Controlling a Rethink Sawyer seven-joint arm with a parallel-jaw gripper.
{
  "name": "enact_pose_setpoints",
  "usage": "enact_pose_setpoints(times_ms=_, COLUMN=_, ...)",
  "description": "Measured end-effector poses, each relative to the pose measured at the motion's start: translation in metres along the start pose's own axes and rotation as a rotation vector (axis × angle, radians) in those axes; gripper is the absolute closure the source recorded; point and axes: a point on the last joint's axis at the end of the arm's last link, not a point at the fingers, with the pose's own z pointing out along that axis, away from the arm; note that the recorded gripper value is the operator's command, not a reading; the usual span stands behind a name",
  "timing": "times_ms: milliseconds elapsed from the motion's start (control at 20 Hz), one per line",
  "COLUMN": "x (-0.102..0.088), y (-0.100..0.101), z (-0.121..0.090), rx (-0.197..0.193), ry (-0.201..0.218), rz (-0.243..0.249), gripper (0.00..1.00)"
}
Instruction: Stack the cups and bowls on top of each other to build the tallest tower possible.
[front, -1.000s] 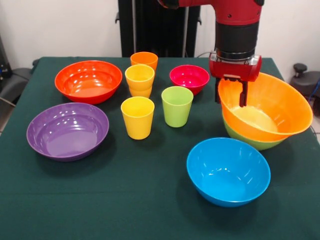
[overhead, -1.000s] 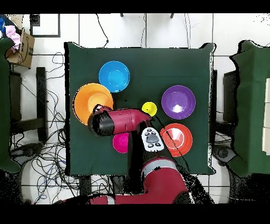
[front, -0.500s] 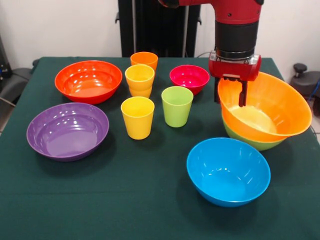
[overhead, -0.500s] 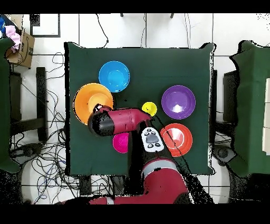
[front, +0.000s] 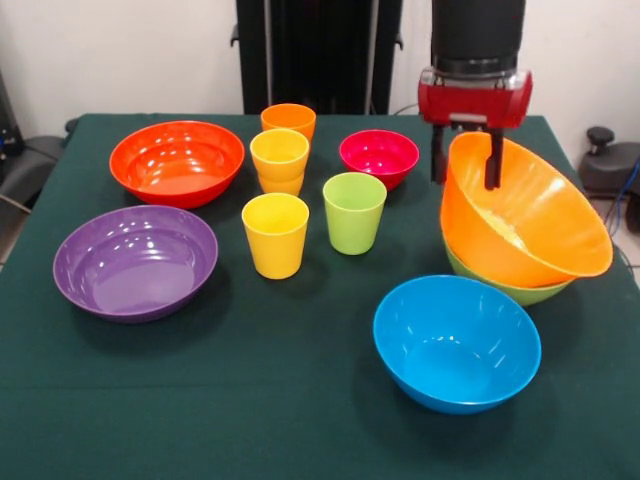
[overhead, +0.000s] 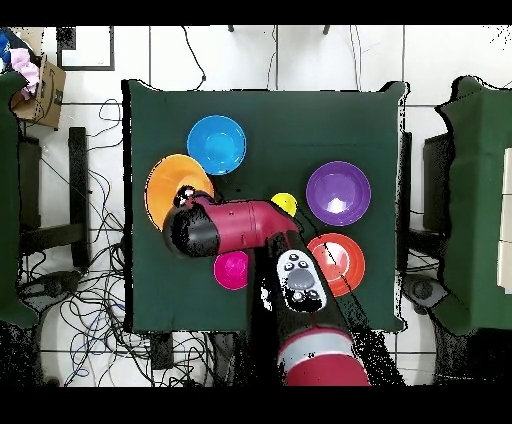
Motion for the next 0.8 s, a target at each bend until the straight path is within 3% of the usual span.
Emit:
enact_pose_setpoints(times_ms=50, x=-0.008, y=0.002, z=-0.016, rx=-0.011, ry=-0.007, rz=0.015, gripper=0.00)
enact_pose_setpoints(times_ms=350, x=-0.027, y=0.007, z=-0.050, rx=-0.033, ry=-0.028, rz=0.043, gripper=0.00)
enact_pose_setpoints(times_ms=800, x=-0.030, y=0.024, z=-0.077, rx=-0.055, ry=-0.038, rz=0.018, gripper=0.00)
